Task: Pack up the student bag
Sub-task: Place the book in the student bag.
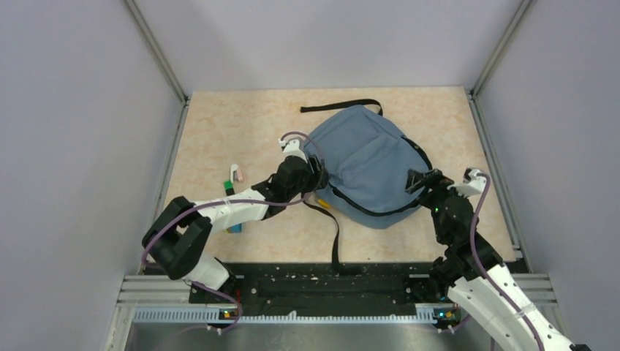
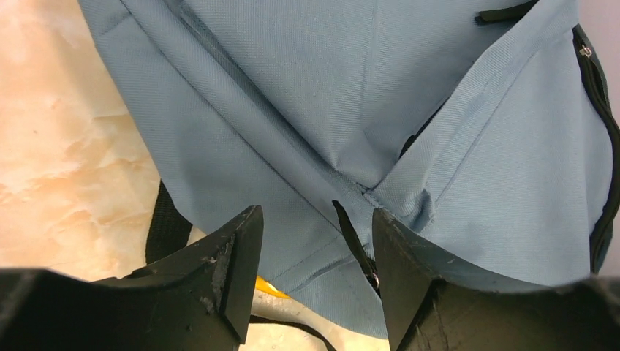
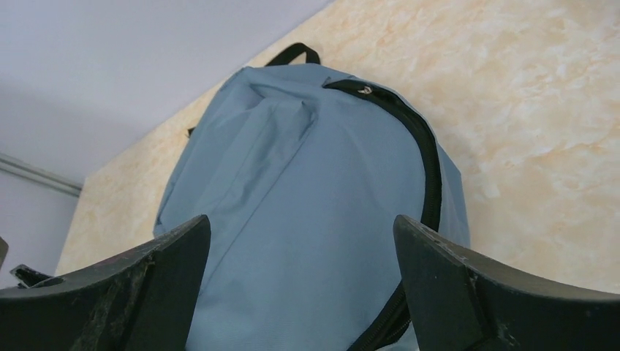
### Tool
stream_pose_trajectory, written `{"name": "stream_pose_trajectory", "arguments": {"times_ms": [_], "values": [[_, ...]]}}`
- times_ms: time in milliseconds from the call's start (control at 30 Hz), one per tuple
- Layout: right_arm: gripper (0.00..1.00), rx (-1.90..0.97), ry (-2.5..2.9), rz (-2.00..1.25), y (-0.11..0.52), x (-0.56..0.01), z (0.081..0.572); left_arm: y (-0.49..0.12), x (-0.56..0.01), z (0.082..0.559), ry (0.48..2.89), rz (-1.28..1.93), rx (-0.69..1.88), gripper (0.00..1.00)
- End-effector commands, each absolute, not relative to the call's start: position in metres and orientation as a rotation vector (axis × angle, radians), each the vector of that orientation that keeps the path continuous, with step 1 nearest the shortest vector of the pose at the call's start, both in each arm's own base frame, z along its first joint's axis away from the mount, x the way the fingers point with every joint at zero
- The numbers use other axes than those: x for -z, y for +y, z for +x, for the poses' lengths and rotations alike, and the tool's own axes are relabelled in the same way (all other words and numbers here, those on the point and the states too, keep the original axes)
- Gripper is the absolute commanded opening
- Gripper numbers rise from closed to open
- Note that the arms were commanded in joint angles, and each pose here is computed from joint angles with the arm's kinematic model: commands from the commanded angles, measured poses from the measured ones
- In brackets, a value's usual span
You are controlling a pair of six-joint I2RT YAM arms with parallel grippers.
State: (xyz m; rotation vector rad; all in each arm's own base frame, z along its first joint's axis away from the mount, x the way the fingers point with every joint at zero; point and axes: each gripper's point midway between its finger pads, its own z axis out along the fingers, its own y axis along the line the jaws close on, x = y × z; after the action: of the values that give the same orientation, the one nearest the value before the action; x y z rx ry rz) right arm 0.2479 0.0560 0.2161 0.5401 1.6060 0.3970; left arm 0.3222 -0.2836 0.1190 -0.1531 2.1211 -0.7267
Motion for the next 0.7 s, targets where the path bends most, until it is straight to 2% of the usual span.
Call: {"name": "stream_pose_trajectory", "arguments": {"times_ms": [0,133,533,600,667], "values": [[0.93,-0.331,1.657,0.511,0.056,-0.209,0.253,-0.301,-0.147,0.343,2.029,-0.191,0.839,0.62],[0.93,-0.364,1.684,0.489,0.065,-0.204,0.255,-0.305,-0.144,0.350,2.040,-0.187,0.833,0.62],[0.92,-0.409,1.678,0.479,0.071,-0.204,0.255,-0.317,-0.126,0.348,2.116,-0.137,0.848,0.41],[0.91,-0.417,1.680,0.474,0.073,-0.204,0.254,-0.318,-0.122,0.346,2.144,-0.121,0.840,0.35],[0.91,-0.425,1.685,0.467,0.075,-0.202,0.254,-0.319,-0.119,0.344,2.164,-0.110,0.841,0.20]]}}
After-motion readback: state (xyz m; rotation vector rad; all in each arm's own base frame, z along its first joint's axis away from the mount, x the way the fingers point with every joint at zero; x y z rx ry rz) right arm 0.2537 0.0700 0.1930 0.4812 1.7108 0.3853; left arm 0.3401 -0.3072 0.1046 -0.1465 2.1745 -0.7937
